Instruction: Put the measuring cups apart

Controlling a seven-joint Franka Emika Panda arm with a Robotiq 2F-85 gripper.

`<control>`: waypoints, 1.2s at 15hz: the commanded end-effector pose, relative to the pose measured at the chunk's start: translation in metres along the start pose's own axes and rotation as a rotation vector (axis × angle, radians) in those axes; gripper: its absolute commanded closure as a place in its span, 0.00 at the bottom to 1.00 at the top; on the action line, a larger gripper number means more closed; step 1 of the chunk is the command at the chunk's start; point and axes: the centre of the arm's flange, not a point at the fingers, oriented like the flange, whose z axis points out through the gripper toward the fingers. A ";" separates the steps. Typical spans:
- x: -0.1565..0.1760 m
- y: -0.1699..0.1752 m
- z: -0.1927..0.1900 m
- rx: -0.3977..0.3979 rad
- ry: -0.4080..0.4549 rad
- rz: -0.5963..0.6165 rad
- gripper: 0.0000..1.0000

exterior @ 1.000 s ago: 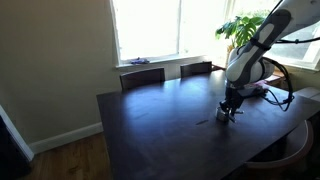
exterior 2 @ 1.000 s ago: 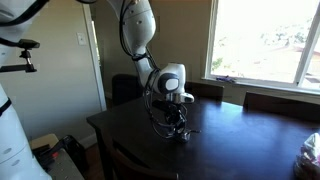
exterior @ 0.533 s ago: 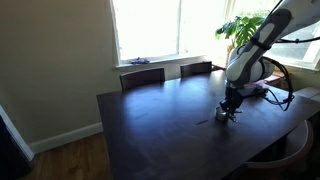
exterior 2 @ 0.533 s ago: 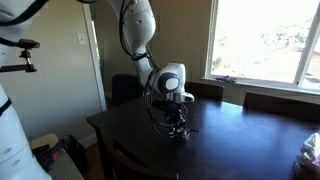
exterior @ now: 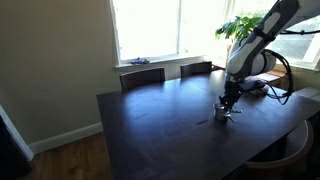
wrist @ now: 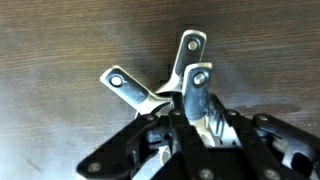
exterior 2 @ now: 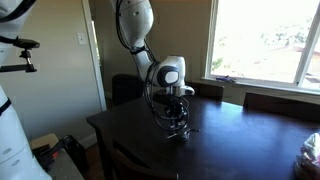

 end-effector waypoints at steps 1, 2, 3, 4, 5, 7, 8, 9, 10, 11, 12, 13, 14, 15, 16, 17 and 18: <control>-0.023 -0.006 -0.036 0.034 0.023 -0.055 0.87; -0.026 -0.012 -0.040 0.040 0.028 -0.075 0.87; -0.028 -0.017 -0.043 0.046 0.028 -0.097 0.87; -0.030 -0.026 -0.041 0.051 0.020 -0.123 0.87; -0.031 -0.035 -0.038 0.061 0.018 -0.155 0.87; -0.034 -0.052 -0.028 0.081 0.019 -0.229 0.87; -0.035 -0.061 -0.020 0.090 0.022 -0.264 0.87; -0.036 -0.068 -0.015 0.102 0.025 -0.293 0.87; -0.035 -0.074 -0.008 0.120 0.029 -0.324 0.87; -0.033 -0.079 -0.002 0.126 0.039 -0.344 0.87; -0.032 -0.083 0.005 0.134 0.055 -0.363 0.87; -0.030 -0.085 0.012 0.145 0.061 -0.384 0.87; -0.029 -0.087 0.021 0.154 0.062 -0.400 0.87; -0.029 -0.087 0.027 0.160 0.065 -0.413 0.87; -0.029 -0.087 0.033 0.167 0.064 -0.422 0.87; -0.029 -0.085 0.039 0.173 0.060 -0.431 0.87; -0.030 -0.084 0.044 0.178 0.054 -0.436 0.87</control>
